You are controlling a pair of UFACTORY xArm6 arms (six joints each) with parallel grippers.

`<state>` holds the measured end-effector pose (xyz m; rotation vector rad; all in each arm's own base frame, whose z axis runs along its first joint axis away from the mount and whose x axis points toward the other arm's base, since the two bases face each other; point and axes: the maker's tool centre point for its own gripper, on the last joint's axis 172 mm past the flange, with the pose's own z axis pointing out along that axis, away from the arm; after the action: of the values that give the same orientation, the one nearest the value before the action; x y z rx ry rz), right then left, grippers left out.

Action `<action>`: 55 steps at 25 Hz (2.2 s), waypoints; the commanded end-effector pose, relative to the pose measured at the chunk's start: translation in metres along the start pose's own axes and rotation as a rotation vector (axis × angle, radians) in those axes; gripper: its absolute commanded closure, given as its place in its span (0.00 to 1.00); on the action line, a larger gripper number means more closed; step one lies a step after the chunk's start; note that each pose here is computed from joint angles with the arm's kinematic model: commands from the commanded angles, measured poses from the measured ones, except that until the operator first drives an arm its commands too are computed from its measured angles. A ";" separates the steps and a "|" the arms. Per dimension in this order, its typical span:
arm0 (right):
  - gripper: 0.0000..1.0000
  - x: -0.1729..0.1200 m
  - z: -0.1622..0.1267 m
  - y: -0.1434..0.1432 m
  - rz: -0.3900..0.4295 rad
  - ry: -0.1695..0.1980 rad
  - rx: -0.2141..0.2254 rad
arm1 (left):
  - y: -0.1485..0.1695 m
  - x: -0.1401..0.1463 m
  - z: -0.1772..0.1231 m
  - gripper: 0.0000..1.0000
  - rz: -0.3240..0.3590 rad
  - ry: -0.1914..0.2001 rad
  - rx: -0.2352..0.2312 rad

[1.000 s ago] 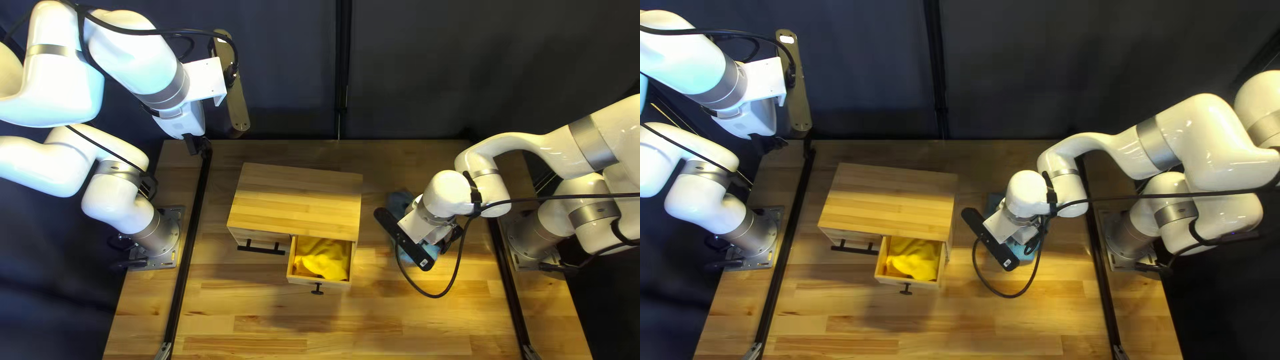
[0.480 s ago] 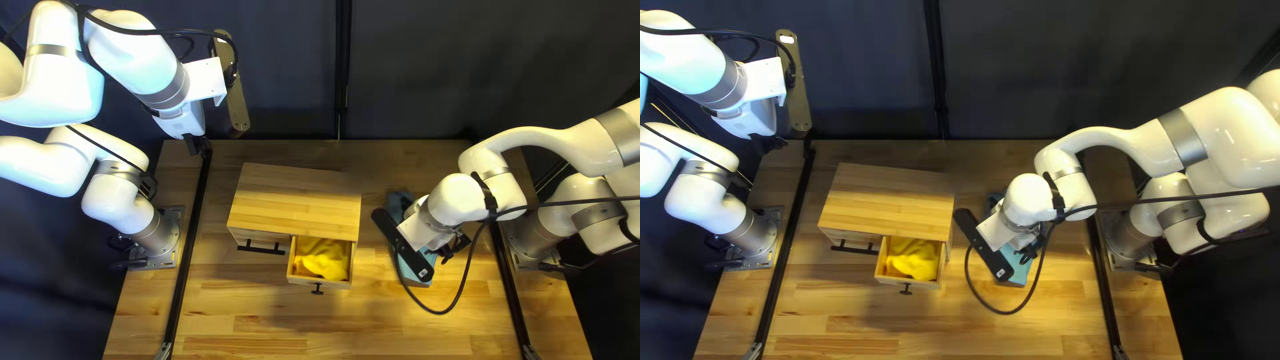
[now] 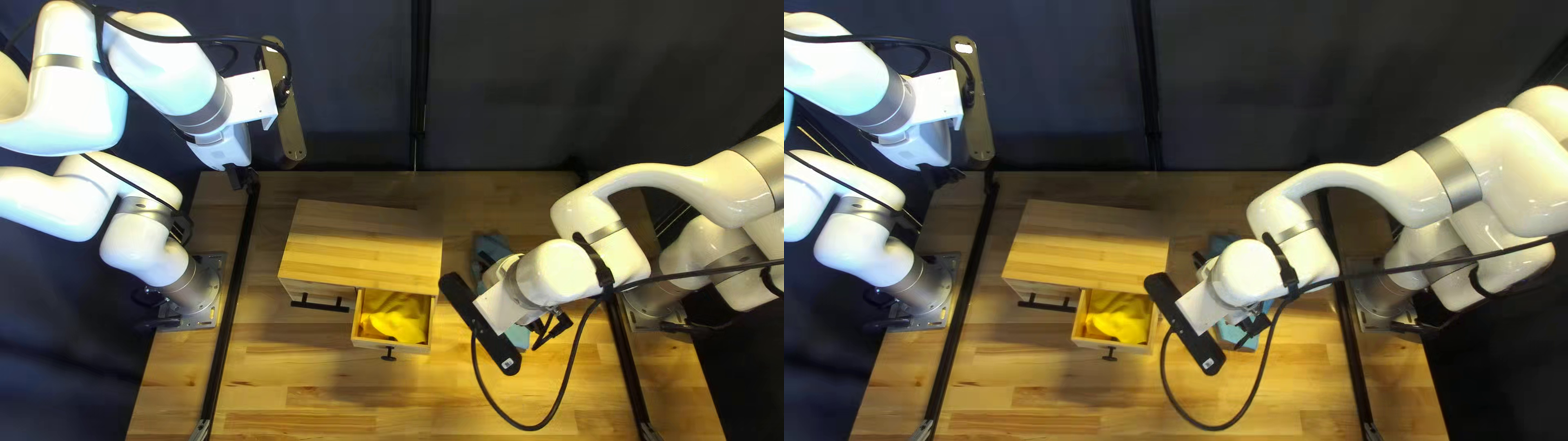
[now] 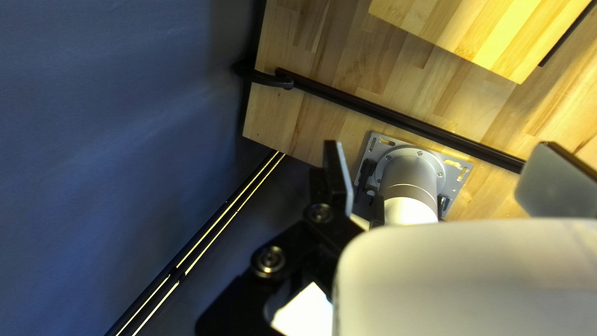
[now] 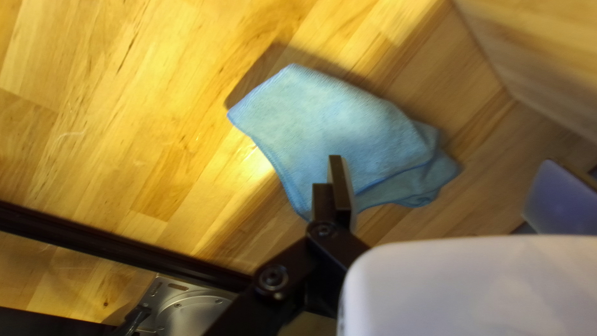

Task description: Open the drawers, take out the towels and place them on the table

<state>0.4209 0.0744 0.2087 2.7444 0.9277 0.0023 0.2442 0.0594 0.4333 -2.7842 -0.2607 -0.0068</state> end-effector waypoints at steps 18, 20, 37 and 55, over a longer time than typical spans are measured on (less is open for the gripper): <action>0.00 0.068 -0.008 0.112 -0.184 0.068 -0.166 | 0.000 0.000 0.000 0.00 0.000 0.000 0.000; 0.00 0.075 -0.005 0.120 -0.205 0.081 -0.177 | 0.000 0.000 0.000 0.00 0.000 0.000 0.000; 0.00 0.116 0.019 0.127 -0.246 0.204 -0.189 | 0.000 0.000 0.000 0.00 0.000 0.000 0.000; 0.00 0.128 0.000 0.113 -0.309 0.333 -0.099 | 0.000 0.000 0.000 0.00 0.000 0.000 0.000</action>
<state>0.5872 0.0657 0.2294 2.5043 1.3607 0.4406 0.2442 0.0594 0.4333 -2.7842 -0.2607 -0.0067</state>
